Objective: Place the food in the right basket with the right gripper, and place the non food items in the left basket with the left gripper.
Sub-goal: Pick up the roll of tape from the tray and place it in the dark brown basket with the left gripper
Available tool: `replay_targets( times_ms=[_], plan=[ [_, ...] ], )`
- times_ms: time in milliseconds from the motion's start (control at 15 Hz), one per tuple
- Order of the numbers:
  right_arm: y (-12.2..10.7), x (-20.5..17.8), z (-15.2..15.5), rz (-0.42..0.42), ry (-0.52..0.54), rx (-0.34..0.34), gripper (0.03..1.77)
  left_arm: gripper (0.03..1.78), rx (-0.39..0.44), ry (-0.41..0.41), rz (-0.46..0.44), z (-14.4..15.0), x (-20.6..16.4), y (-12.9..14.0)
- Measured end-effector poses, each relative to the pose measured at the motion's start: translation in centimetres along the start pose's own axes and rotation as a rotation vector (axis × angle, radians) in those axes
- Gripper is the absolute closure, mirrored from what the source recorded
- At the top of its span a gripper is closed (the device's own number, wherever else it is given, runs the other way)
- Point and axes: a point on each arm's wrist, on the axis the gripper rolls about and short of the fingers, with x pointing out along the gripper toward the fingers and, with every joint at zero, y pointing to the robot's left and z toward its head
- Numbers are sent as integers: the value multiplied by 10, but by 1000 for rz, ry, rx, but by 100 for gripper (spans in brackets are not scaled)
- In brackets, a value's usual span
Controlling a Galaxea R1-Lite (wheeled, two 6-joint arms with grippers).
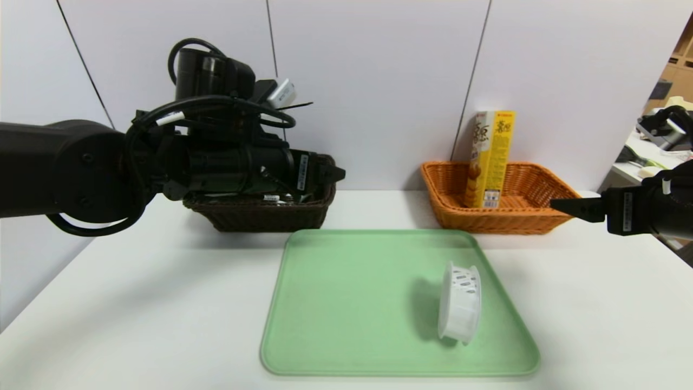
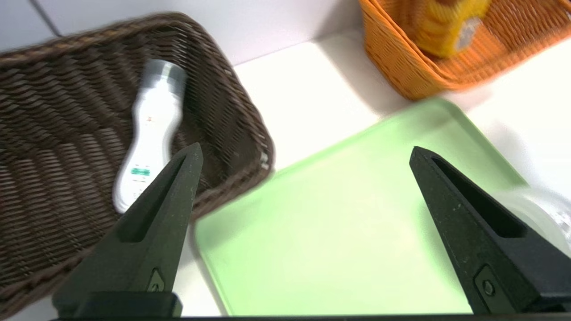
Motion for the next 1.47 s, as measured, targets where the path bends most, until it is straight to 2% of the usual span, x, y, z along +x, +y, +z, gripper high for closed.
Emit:
replay_targets(
  times_ms=[267, 667, 933, 1200, 1467],
  plan=[
    [0, 2, 0, 1, 5, -1, 10, 14, 52, 134, -17, 6, 1, -26],
    [0, 6, -3, -3, 26, 2, 10, 12, 104, 251, -69, 31, 7, -69],
    [0, 11, -9, -2, 53, 9, 10, 12, 152, 437, -95, 13, 12, -92],
    [0, 14, -17, 0, 83, 12, 10, 12, 208, 452, -87, -1, 21, -118],
    [0, 14, -18, -1, 84, 13, 10, 12, 163, 406, -116, -4, 26, -138]
  ],
)
